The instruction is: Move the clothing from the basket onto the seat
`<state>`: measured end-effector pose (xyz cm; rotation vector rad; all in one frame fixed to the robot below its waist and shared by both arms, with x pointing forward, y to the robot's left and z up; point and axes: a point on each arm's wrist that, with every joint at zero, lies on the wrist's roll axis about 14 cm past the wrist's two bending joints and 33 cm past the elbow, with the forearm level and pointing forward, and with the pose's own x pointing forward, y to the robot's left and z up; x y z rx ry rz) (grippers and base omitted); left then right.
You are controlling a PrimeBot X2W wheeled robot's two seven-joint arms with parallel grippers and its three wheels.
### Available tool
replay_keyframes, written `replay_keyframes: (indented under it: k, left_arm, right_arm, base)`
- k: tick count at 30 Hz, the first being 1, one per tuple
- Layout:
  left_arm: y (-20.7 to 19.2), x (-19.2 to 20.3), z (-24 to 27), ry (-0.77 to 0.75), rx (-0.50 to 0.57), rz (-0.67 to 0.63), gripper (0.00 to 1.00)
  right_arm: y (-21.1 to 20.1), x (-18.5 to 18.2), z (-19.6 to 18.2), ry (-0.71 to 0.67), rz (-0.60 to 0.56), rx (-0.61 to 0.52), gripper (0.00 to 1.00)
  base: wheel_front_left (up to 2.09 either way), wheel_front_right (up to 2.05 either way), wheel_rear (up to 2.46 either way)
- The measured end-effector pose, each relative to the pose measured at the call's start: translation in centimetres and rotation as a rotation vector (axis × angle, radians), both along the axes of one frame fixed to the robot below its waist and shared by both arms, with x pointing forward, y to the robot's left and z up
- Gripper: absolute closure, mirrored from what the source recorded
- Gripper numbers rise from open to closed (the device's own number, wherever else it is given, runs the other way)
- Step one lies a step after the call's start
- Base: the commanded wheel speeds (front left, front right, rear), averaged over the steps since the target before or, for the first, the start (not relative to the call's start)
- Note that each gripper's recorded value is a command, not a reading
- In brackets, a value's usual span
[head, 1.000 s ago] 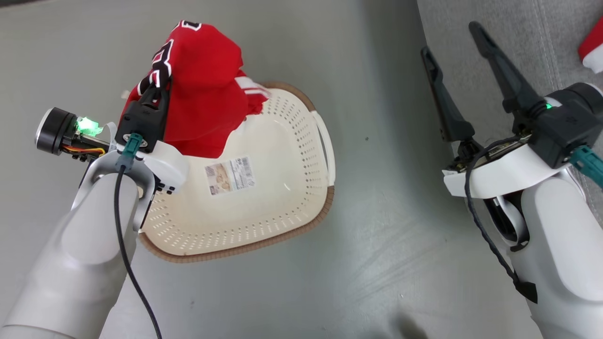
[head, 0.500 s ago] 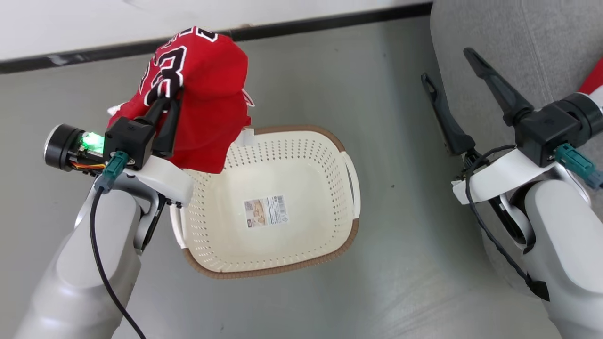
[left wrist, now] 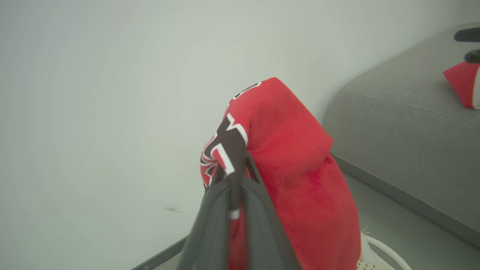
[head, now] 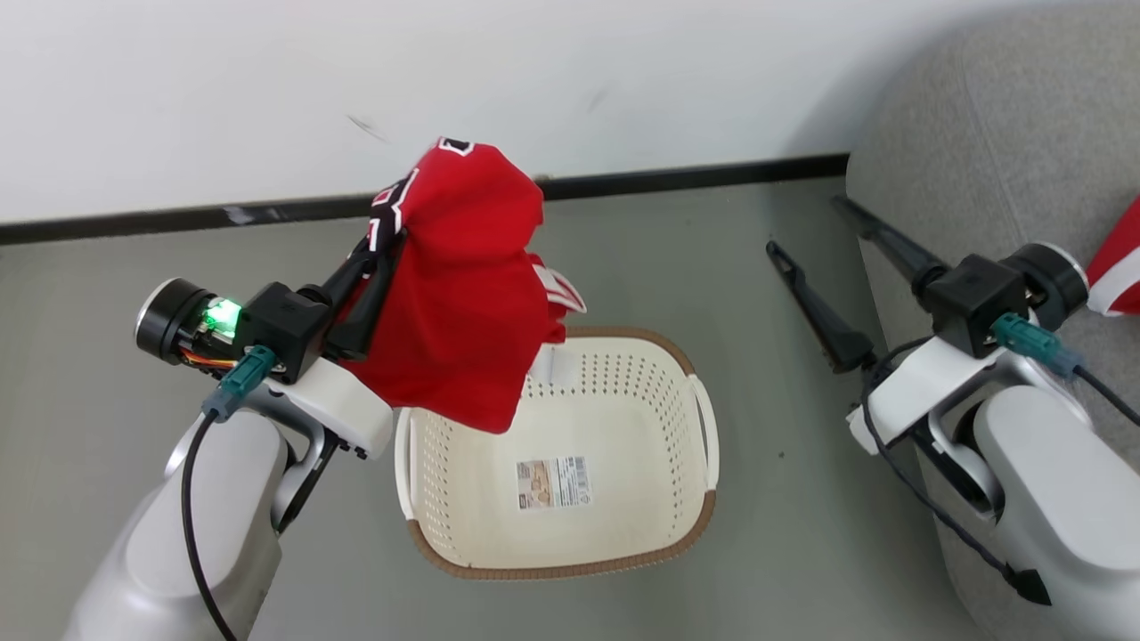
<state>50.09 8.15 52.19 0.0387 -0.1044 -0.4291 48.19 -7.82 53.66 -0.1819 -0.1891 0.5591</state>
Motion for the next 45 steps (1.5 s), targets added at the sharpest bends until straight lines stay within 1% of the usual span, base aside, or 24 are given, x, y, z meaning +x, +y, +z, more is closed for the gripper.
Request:
replay_keyframes:
  k: [5, 7, 12, 17, 24, 30, 37, 45]
  left_arm:
    - [-0.4, -1.8, 3.0, -0.068, 0.013, -0.037, 1.0]
    - [-0.7, -2.6, 4.0, -0.091, 0.016, -0.053, 1.0]
    - [-1.7, -4.8, 5.8, -0.12, 0.031, -0.095, 1.0]
    - [-3.1, -6.9, 7.3, -0.143, 0.035, -0.14, 1.0]
    - [-5.2, -9.9, 9.2, -0.178, 0.028, -0.203, 1.0]
    - [-7.0, -12.6, 10.9, -0.205, 0.011, -0.263, 1.0]
    - [-8.3, -14.9, 11.9, -0.22, 0.009, -0.304, 1.0]
    - [-7.6, -15.8, 12.0, -0.201, -0.003, -0.289, 1.0]
  right_arm:
    - [2.2, -1.8, 0.9, 0.027, 0.073, 0.048, 0.0]
    - [3.3, -2.9, 0.9, 0.038, 0.113, 0.048, 0.0]
    - [5.7, -5.3, 1.6, 0.061, 0.2, 0.078, 0.0]
    - [7.1, -7.1, 2.6, 0.069, 0.26, 0.1, 0.0]
    - [8.5, -9.6, 3.0, 0.088, 0.329, 0.095, 0.0]
    - [10.8, -12.7, 2.9, 0.135, 0.424, 0.108, 0.0]
    - [12.2, -15.0, 3.0, 0.149, 0.496, 0.089, 0.0]
    - [10.8, -15.1, 4.5, 0.112, 0.496, 0.069, 0.0]
  base:
    - [0.0, 0.0, 0.0]
    - [0.0, 0.0, 0.0]
    - [0.0, 0.0, 0.0]
    - [0.0, 0.0, 0.0]
    - [0.0, 0.0, 0.0]
    - [0.0, 0.0, 0.0]
    - [0.0, 0.0, 0.0]
    - [0.0, 0.0, 0.0]
